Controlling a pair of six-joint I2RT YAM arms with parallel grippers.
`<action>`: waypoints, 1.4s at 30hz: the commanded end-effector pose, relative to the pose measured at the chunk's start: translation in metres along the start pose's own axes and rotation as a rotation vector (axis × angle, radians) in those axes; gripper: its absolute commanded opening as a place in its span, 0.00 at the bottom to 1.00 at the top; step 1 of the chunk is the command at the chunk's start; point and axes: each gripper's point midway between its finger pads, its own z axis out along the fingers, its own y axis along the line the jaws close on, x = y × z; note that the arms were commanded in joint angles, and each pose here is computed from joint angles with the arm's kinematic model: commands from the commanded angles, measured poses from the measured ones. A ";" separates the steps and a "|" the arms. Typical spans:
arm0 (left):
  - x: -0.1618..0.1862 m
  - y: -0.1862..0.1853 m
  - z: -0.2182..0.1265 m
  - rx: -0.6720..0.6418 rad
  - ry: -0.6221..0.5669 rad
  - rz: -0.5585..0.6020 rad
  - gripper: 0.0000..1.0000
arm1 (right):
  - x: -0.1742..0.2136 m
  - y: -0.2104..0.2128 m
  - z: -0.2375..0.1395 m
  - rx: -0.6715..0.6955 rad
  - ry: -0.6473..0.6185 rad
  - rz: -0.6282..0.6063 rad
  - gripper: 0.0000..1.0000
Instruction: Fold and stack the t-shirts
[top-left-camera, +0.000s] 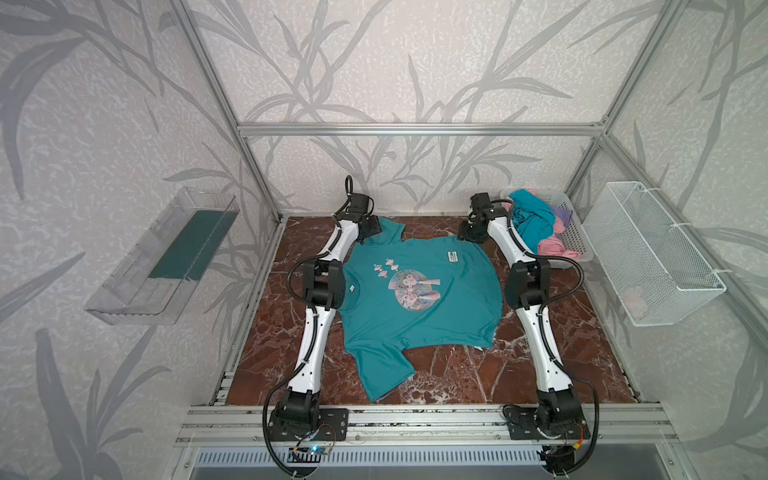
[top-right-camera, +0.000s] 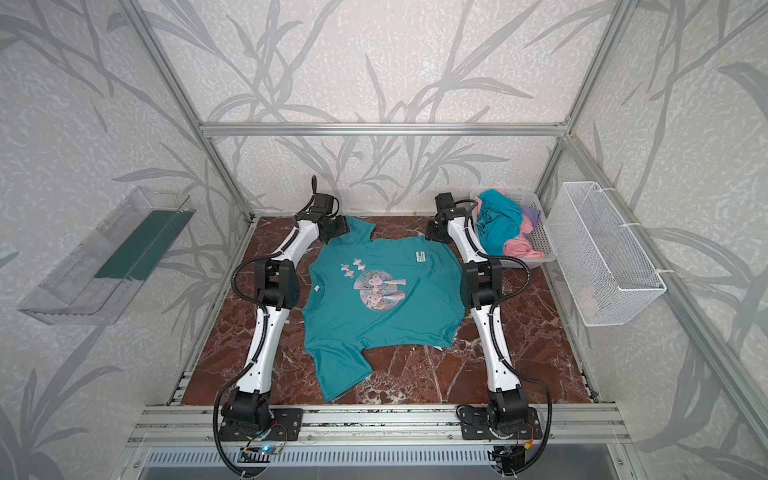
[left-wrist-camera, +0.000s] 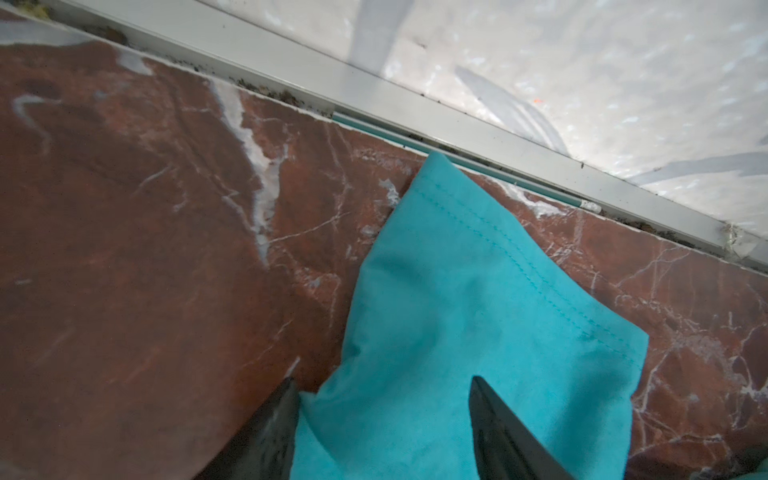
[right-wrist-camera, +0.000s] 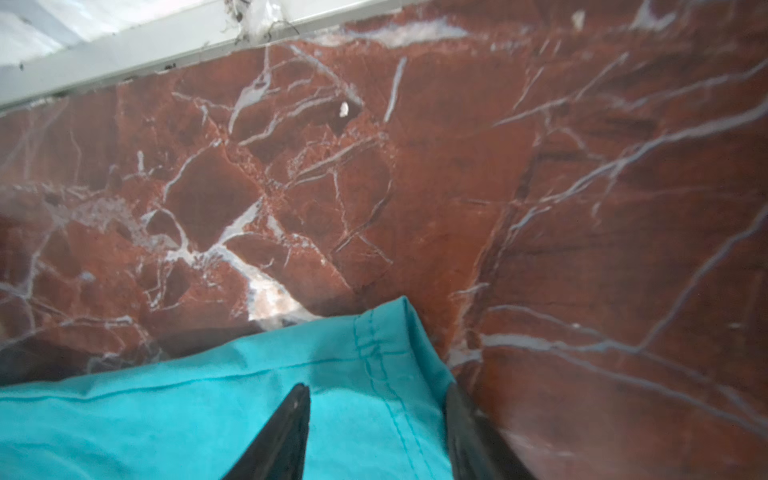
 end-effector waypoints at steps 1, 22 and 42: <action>0.012 0.006 0.012 0.006 0.037 0.005 0.56 | 0.006 0.002 0.018 -0.028 0.014 0.029 0.45; -0.061 -0.005 -0.067 0.118 -0.115 -0.063 0.00 | -0.042 -0.002 -0.030 0.034 -0.217 -0.056 0.00; 0.036 0.015 -0.147 0.109 -0.078 -0.160 0.00 | -0.003 0.001 -0.098 -0.068 -0.401 -0.013 0.00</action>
